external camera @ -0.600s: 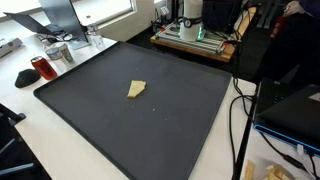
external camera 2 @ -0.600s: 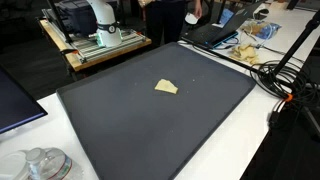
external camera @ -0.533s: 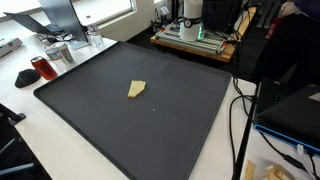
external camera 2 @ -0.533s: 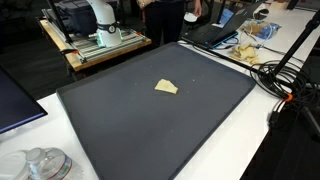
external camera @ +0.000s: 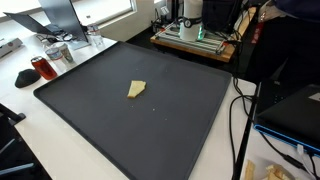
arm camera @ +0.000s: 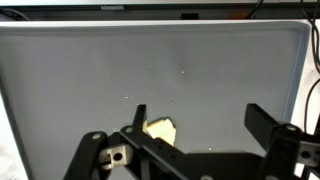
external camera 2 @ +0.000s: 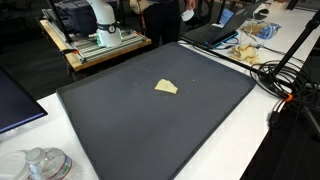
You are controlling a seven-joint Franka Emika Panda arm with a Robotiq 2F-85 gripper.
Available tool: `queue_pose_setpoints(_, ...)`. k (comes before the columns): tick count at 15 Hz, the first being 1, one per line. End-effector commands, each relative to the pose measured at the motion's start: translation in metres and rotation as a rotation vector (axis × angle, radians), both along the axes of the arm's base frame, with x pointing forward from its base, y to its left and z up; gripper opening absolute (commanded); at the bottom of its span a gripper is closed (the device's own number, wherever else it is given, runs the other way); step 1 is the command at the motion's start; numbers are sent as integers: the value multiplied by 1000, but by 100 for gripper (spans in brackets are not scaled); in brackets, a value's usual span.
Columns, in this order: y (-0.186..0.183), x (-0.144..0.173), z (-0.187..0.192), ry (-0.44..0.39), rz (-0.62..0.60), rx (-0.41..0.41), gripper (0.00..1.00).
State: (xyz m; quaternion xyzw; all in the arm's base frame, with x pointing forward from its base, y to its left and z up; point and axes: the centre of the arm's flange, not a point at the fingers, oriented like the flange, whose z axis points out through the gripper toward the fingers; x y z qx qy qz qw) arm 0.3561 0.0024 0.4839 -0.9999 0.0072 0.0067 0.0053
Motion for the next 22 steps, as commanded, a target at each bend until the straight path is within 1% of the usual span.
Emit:
queue_pose_setpoints(1,0,0,0,0,0,0,100)
queue_pose_setpoints(7,0,0,0,0,0,0,100)
queue_pose_setpoints(8,8,-2,-6,-1,15,2,100)
queue_pose_setpoints(10,33,-14,-9,8,76,37,100)
queue_pose_setpoints(12,72,-32,-12,42,180,86,100)
queue_pose_setpoints(14,111,-48,-20,77,288,117,100)
queue_pose_setpoints(18,184,-85,-26,106,496,190,100)
queue_pose_setpoints(19,165,-65,-26,98,412,147,100)
queue_pose_setpoints(20,179,-74,-27,103,450,152,100)
queue_pose_setpoints(22,188,-81,-27,103,478,153,100)
